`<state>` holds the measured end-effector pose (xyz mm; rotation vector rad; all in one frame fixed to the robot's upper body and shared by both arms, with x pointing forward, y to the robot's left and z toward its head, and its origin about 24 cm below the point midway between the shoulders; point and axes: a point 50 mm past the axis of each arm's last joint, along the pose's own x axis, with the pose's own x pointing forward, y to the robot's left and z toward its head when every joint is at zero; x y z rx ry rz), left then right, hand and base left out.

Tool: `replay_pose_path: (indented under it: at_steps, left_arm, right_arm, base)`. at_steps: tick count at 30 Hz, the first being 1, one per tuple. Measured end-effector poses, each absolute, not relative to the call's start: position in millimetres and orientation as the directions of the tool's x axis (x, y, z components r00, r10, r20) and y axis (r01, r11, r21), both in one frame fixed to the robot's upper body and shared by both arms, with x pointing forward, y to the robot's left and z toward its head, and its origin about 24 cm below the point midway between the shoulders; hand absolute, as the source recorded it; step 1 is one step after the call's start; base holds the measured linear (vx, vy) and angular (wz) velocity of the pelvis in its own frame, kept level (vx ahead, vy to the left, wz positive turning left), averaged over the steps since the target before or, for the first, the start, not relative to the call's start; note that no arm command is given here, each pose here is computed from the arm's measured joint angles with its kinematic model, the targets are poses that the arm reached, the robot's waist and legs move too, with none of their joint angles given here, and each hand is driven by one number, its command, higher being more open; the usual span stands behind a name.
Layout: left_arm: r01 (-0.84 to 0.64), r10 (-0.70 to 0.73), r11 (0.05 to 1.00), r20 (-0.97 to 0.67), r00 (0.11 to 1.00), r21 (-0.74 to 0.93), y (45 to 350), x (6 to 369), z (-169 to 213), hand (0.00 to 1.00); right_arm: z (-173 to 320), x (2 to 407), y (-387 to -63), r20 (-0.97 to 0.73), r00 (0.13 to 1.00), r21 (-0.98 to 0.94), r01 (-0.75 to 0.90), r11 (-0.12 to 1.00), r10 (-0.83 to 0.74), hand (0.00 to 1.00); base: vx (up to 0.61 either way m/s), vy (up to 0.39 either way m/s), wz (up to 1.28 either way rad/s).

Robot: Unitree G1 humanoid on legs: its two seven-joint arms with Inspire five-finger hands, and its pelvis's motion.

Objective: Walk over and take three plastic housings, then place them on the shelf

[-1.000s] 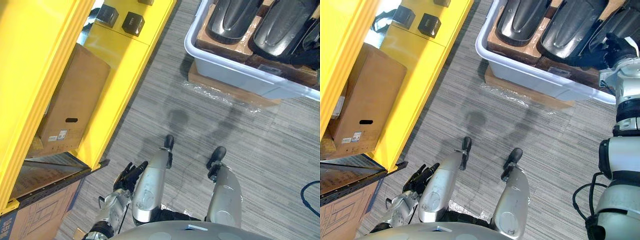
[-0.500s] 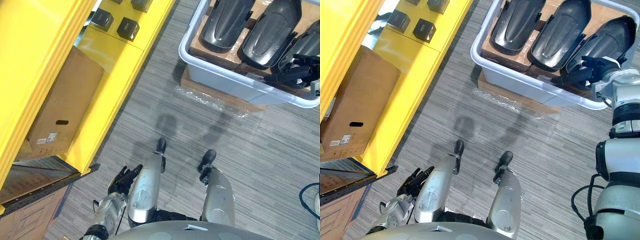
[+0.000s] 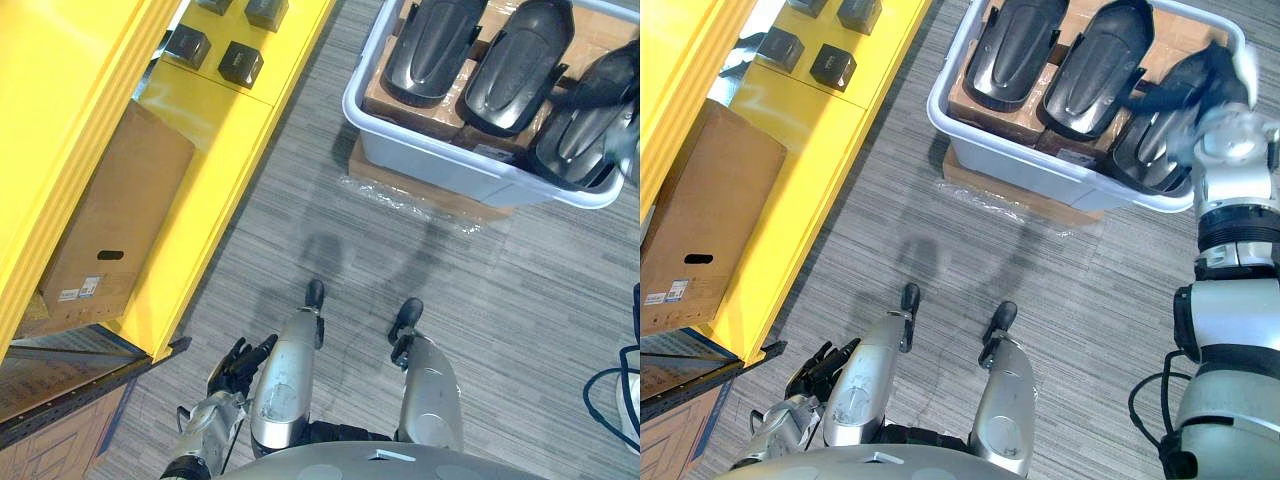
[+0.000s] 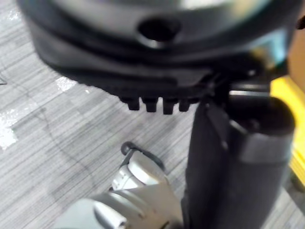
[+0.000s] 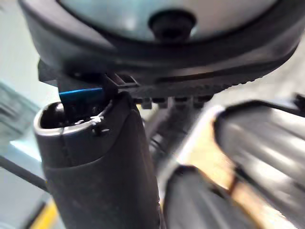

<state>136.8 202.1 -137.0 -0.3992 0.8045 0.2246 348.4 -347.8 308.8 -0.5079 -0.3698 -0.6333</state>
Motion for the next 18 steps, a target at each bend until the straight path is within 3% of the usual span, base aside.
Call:
replay_pose_path:
  at_steps: [3,5,13,18]
  left_arm:
    - [-0.357,0.063,0.900,-0.733,0.677,-0.252,207,137,-136,1.00]
    - [-0.368,0.073,0.896,-0.733,0.676,-0.249,209,136,-136,1.00]
    - [-0.396,0.108,0.887,-0.729,0.676,-0.237,218,134,-134,1.00]
    - [-0.414,0.135,0.884,-0.731,0.669,-0.216,223,134,-133,1.00]
  right_arm:
    - [338,333,-339,0.659,0.593,-0.166,0.715,0.679,-0.463,1.00]
    - [335,329,-341,0.673,0.569,-0.144,0.727,0.672,-0.472,1.00]
    - [287,320,-370,0.557,0.543,-0.108,0.798,0.593,-0.629,1.00]
    - [262,314,-387,0.440,0.580,-0.077,0.785,0.615,-0.685,1.00]
  base:
    - [0.02,0.017,-0.03]
    - [0.01,0.029,-0.08]
    - [0.00,0.009,-0.02]
    - [0.01,0.025,-0.06]
